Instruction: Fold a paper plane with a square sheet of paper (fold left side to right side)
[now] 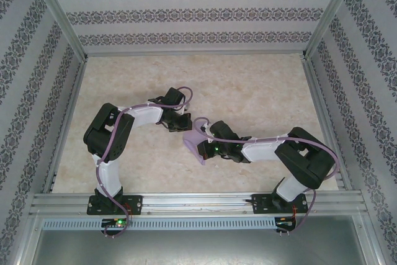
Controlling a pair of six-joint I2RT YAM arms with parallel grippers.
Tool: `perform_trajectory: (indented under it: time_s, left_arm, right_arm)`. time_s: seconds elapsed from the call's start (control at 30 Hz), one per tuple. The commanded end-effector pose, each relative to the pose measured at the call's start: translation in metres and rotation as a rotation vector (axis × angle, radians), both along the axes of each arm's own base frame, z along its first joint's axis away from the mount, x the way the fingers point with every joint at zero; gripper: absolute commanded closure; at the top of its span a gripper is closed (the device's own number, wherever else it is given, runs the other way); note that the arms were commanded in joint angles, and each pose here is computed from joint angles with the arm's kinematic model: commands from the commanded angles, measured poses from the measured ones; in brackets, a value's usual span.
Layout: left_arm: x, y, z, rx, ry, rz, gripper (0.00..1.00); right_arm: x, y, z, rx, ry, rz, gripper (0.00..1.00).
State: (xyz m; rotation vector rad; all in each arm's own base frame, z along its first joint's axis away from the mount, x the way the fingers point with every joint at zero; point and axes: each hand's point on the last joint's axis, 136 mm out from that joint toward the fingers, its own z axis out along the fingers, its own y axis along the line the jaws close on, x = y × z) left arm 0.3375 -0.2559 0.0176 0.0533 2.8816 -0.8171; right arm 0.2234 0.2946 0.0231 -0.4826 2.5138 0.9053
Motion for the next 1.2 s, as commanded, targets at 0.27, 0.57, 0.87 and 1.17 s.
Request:
perform_trajectory:
  time_s: [0.27, 0.57, 0.87, 1.17]
  left_arm:
    - [-0.0250, 0.0277, -0.0345, 0.152, 0.084, 0.016, 0.94]
    - [-0.0248, 0.0275, -0.0345, 0.151, 0.083, 0.018, 0.94]
    - [-0.0252, 0.0282, -0.0350, 0.153, 0.084, 0.017, 0.94]
    - [-0.0248, 0.0281, -0.0354, 0.154, 0.083, 0.019, 0.94]
  right_arm:
    - [0.0103, 0.0027, -0.0003, -0.007, 0.011, -0.015, 1.00]
    - [0.0123, 0.0005, -0.0037, -0.022, 0.018, -0.018, 1.00]
    - [0.0137, -0.0009, -0.0068, -0.033, 0.023, -0.025, 1.00]
    - [0.0148, -0.0010, -0.0088, -0.037, 0.027, -0.024, 1.00]
